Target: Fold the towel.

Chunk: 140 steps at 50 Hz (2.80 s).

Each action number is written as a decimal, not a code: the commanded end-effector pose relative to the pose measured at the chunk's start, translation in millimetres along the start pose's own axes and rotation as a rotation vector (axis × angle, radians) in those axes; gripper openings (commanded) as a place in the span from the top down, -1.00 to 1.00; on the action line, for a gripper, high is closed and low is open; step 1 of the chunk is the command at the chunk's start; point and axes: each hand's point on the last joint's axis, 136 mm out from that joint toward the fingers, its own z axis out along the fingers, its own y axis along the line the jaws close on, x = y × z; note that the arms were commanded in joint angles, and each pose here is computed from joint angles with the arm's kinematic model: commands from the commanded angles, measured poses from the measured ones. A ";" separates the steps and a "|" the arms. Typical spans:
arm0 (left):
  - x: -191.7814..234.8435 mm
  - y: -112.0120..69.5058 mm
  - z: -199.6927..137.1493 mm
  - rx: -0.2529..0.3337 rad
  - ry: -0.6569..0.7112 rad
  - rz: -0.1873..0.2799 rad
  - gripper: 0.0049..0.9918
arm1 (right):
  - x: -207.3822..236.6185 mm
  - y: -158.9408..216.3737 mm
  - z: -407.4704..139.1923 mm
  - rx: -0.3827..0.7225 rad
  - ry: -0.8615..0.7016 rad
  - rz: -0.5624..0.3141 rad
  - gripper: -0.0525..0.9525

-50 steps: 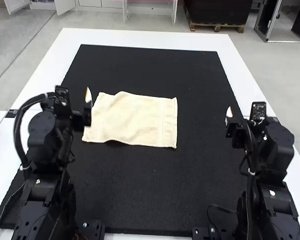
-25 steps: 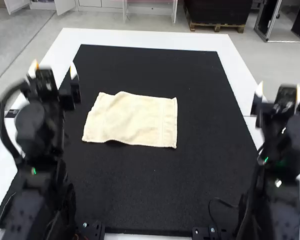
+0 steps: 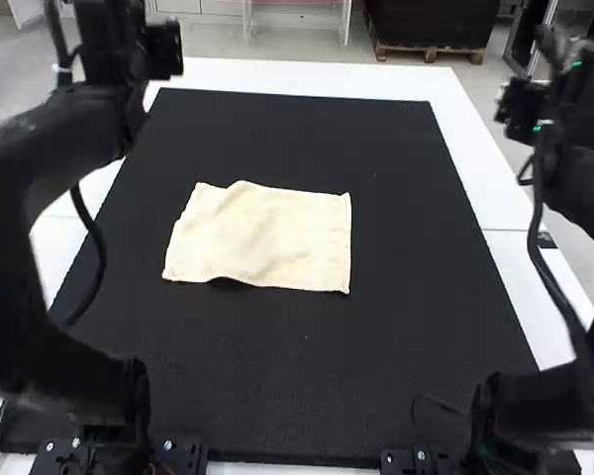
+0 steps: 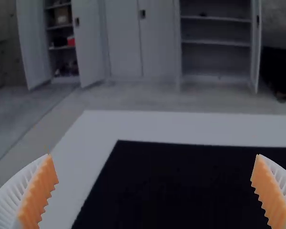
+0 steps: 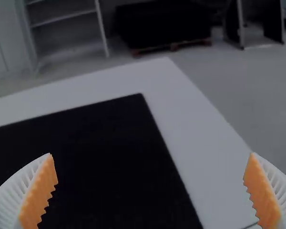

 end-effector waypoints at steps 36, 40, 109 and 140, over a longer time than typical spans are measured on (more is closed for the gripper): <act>196.1 28.9 2.9 0.098 0.503 0.165 -0.93 | 135.5 153.4 18.2 -0.400 0.346 -0.027 -0.90; 207.2 37.8 7.5 0.115 0.531 0.145 -0.93 | 145.0 156.9 18.9 -0.409 0.371 -0.032 -0.90; 297.6 -26.8 96.4 0.427 0.623 0.129 -0.94 | 257.9 232.4 77.7 -0.532 0.631 0.011 -0.90; 287.7 -25.1 117.1 0.406 0.554 0.100 -0.93 | 297.1 270.2 81.8 -0.591 0.682 -0.025 -0.90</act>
